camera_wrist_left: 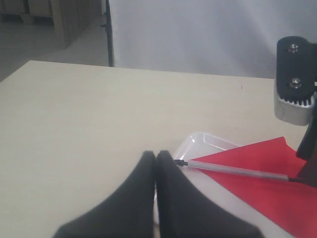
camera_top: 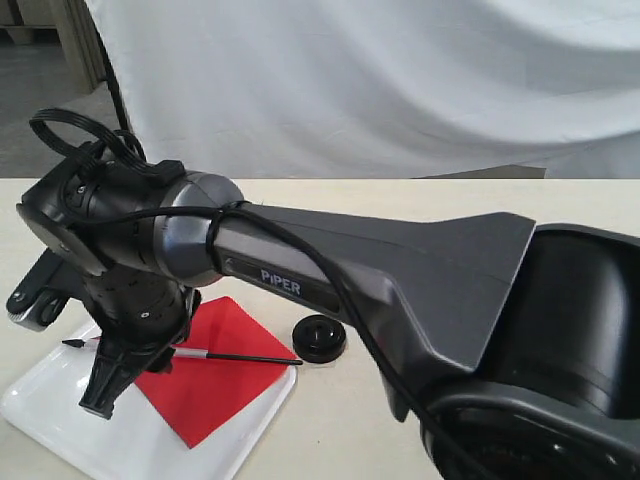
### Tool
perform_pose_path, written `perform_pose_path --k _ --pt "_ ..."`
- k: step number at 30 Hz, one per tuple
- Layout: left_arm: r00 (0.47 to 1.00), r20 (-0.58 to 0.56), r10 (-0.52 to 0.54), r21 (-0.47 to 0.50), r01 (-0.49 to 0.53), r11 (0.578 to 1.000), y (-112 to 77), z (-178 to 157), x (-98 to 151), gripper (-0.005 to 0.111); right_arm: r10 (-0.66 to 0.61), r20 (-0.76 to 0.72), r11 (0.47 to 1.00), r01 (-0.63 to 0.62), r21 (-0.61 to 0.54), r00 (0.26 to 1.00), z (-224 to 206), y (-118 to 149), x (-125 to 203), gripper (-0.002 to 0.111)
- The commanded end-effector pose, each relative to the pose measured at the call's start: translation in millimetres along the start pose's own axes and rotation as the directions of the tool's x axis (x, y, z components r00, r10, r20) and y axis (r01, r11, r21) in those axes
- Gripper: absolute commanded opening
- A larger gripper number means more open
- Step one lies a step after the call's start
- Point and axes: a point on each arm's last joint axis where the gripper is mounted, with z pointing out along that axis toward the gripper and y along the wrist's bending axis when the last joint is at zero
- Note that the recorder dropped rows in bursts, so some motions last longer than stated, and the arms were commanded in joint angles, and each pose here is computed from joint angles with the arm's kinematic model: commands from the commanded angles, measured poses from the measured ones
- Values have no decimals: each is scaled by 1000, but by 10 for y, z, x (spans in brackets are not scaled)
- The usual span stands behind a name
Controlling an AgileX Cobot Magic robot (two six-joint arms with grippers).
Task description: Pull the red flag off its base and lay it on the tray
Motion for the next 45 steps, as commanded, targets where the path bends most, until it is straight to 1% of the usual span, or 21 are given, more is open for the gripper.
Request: perform_pose_path --k 1,5,9,11,16,18,19,20,21,22,23,25,26,27,28,29,31,33,36,38,45 --pt "1000 1 2 4 -2 1000 -2 1 5 0 16 -13 1000 -16 12 1000 -29 -146 55 0" --pt "1000 1 2 4 -2 1000 -2 1 5 0 79 -3 997 -79 -10 997 -67 -364 130 0" --pt "1000 1 2 4 -2 1000 -2 1 5 0 176 -24 978 -177 -111 984 -63 -624 358 0" --pt "1000 1 2 4 -2 1000 -2 1 5 0 225 -26 965 -226 -135 974 -33 -752 493 0" --pt "1000 1 2 4 -2 1000 -2 1 5 0 384 38 916 -376 -139 922 -46 -1115 1019 0" --pt "1000 1 2 4 -2 1000 -2 1 5 0 488 60 869 -478 -129 871 -69 -1307 1440 0" --pt "1000 1 2 4 -2 1000 -2 1 5 0 562 84 826 -553 -108 823 -110 -1464 1746 0" --pt "1000 1 2 4 -2 1000 -2 1 5 0 648 115 761 -644 -78 753 -171 -1600 2083 0" --pt "1000 1 2 4 -2 1000 -2 1 5 0 688 128 724 -687 -63 714 -204 -1655 2260 0" --pt "1000 1 2 4 -2 1000 -2 1 5 0 755 158 649 -760 -38 637 -301 -1727 2580 0" --pt "1000 1 2 4 -2 1000 -2 1 5 0 778 156 620 -784 -28 609 -322 -1726 2735 0" --pt "1000 1 2 4 -2 1000 -2 1 5 0 846 196 504 -864 14 497 -498 -1710 3246 0" --pt "1000 1 2 4 -2 1000 -2 1 5 0 867 256 431 -901 45 428 -627 -1675 3545 0" --pt "1000 1 2 4 -2 1000 -2 1 5 0 875 301 381 -923 58 380 -702 -1642 3688 0" --pt "1000 1 2 4 -2 1000 -2 1 5 0 875 393 276 -958 71 281 -888 -1573 3921 0" --pt "1000 1 2 4 -2 1000 -2 1 5 0 864 452 206 -975 81 220 -1015 -1511 4084 0" --pt "1000 1 2 4 -2 1000 -2 1 5 0 811 559 138 -985 104 173 -1312 -1370 4268 0" --pt "1000 1 2 4 -2 1000 -2 1 5 0 741 656 97 -990 106 143 -1568 -1217 4332 0" --pt "1000 1 2 4 -2 1000 -2 1 5 0 671 730 104 -991 87 134 -1709 -1057 4293 0" --pt "1000 1 2 4 -2 1000 -2 1 5 0 630 762 136 -988 77 147 -1757 -927 4242 0" --pt "1000 1 2 4 -2 1000 -2 1 5 0 434 893 230 -973 21 122 -2153 -376 4151 0"
